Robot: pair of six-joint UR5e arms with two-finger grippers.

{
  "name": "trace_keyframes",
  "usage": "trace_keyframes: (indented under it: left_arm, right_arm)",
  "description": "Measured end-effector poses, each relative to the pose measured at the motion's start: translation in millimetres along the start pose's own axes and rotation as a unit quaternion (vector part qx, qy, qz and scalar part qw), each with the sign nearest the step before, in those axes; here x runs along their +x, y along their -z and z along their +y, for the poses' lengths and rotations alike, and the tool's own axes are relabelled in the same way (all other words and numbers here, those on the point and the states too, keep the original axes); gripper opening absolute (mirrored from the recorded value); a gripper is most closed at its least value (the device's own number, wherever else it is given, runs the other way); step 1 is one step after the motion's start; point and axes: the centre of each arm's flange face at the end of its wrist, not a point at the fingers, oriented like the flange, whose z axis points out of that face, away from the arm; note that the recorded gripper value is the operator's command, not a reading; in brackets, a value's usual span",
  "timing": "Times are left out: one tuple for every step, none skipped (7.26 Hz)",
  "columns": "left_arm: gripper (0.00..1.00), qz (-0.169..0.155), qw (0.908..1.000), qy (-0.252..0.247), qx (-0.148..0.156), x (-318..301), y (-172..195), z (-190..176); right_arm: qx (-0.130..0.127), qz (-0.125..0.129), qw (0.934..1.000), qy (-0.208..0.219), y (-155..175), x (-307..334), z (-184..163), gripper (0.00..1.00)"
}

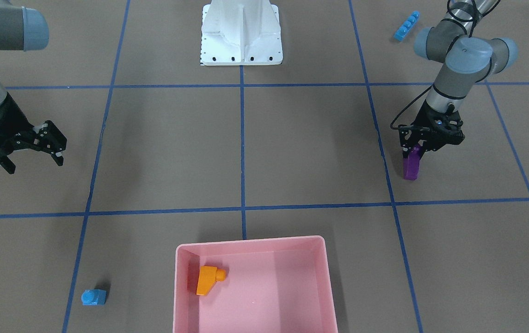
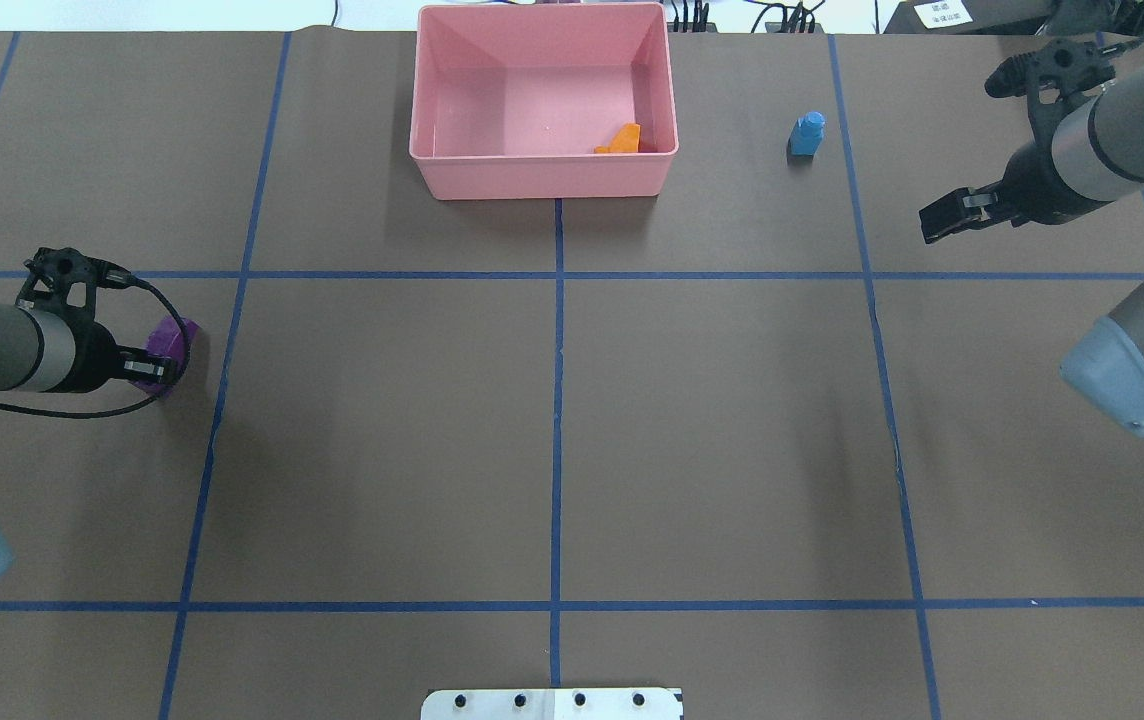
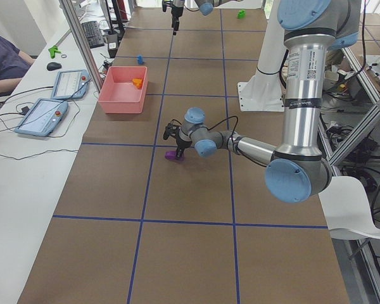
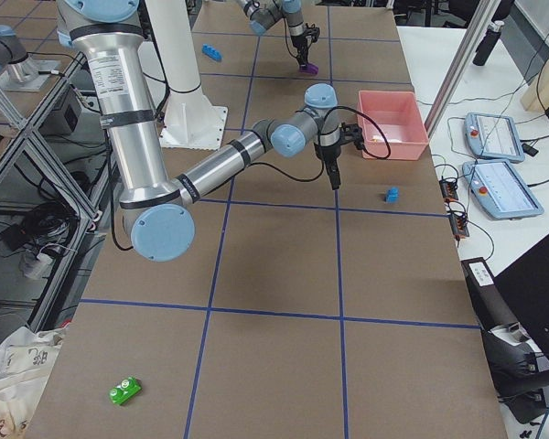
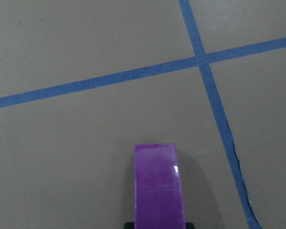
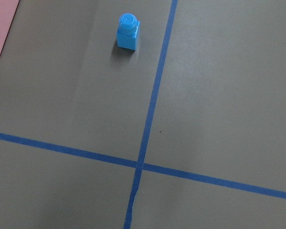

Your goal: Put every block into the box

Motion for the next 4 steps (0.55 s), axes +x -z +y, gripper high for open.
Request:
trace_keyframes:
  left_arm:
    - [0.0, 0.01, 0.9999, 0.001, 0.014, 14, 19, -10]
    - [0.0, 0.015, 0.9995, 0.005, 0.028, 37, 48, -33]
    - [0.0, 0.012, 0.9988, 0.019, 0.043, 69, 80, -74]
    - [0.0, 0.012, 0.9974, 0.037, 0.06, 106, 106, -124]
  right_arm:
    - [0.0, 0.0, 1.0, 0.0, 0, 0, 0, 0.99]
    - [0.0, 0.001, 1.0, 0.0, 0, 0, 0, 0.99]
    - [0.0, 0.002, 1.0, 0.0, -1, 0, -1, 0.99]
    - [0.0, 0.002, 1.0, 0.0, -2, 0, -2, 0.99]
